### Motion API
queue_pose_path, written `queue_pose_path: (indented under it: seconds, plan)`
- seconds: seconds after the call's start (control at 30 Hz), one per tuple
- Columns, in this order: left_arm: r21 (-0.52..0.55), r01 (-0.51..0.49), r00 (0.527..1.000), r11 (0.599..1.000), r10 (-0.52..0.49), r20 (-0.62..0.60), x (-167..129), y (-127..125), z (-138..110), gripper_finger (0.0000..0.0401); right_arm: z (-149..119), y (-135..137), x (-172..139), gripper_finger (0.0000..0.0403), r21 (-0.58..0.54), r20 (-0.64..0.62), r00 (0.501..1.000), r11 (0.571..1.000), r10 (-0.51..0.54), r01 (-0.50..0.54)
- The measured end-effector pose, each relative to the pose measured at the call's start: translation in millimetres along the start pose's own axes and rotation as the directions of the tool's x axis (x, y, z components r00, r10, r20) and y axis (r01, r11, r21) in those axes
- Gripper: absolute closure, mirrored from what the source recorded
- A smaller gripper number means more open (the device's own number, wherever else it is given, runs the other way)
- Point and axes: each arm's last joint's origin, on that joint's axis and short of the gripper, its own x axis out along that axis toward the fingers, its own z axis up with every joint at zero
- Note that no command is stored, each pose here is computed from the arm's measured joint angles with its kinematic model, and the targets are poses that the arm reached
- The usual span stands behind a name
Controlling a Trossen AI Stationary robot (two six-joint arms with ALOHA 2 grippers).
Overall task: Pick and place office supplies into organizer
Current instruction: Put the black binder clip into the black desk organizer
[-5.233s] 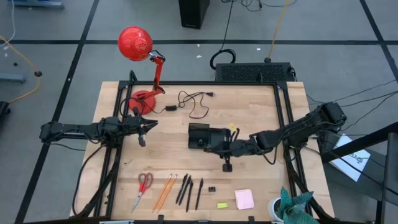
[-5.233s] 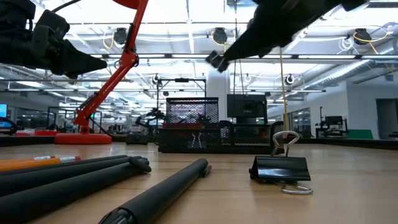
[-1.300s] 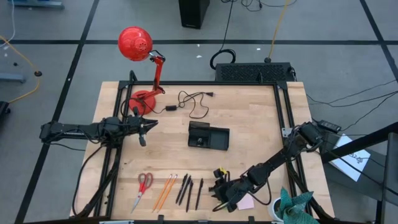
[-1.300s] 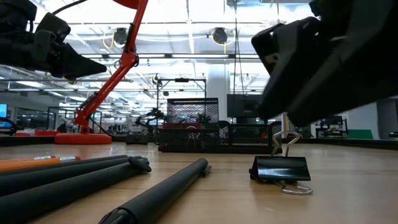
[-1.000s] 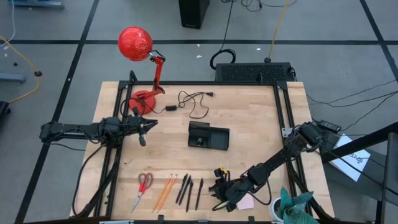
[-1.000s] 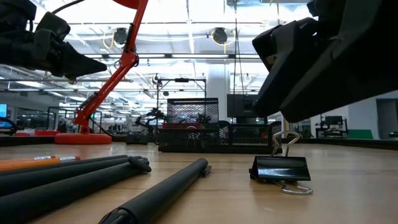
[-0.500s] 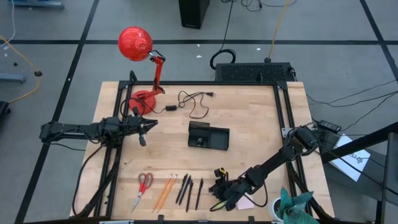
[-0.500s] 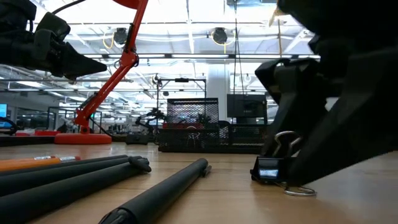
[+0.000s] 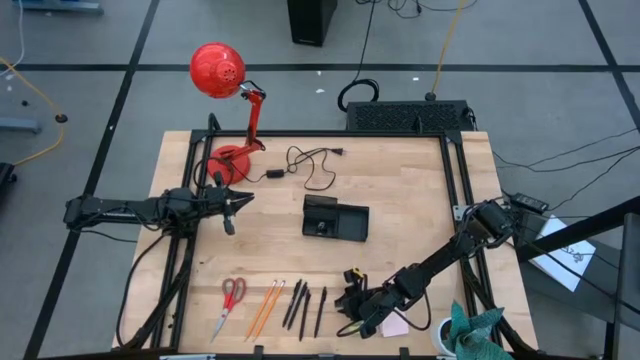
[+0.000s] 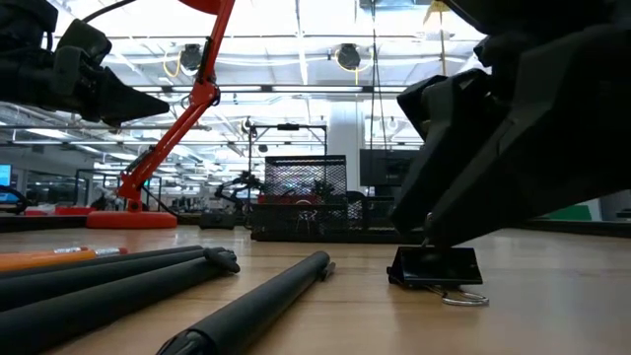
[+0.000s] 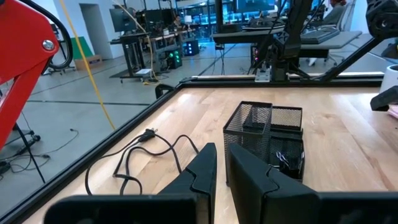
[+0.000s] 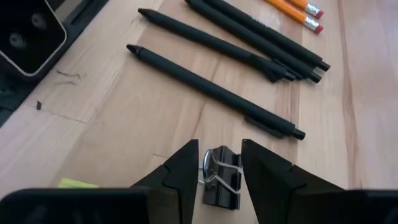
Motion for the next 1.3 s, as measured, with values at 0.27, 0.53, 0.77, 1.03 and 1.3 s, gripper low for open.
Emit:
queue_pose_path:
  seconds: [0.27,0.53,0.77,1.03,1.3]
  plan:
    - [0.002,0.000,1.000,1.000,0.000,-0.006,0.0,0.0,-0.6,0.0354,0.0,-0.3,-0.3,0.0389,0.037,-0.019,0.999,0.998,0.049,-0.048]
    - [0.002,0.001,1.000,1.000,0.000,-0.008,0.0,0.0,-0.8,0.0354,4.1,-10.1,-2.6,0.0399,0.017,-0.021,0.999,0.999,0.031,-0.031]
    - [0.002,0.000,1.000,1.000,0.000,-0.008,0.0,0.0,-0.7,0.0354,29.3,-41.1,-18.0,0.0401,-0.036,0.066,0.997,0.998,-0.041,0.044]
    - [0.002,0.001,1.000,1.000,-0.001,-0.007,0.0,-0.1,-0.7,0.0354,65.9,-86.7,-53.6,0.0401,-0.050,0.226,0.962,0.985,-0.153,0.168]
    - [0.002,0.000,1.000,1.000,0.000,-0.008,0.0,0.0,-0.7,0.0354,64.2,-143.7,-49.7,0.0402,0.099,0.183,0.935,0.952,-0.304,0.290]
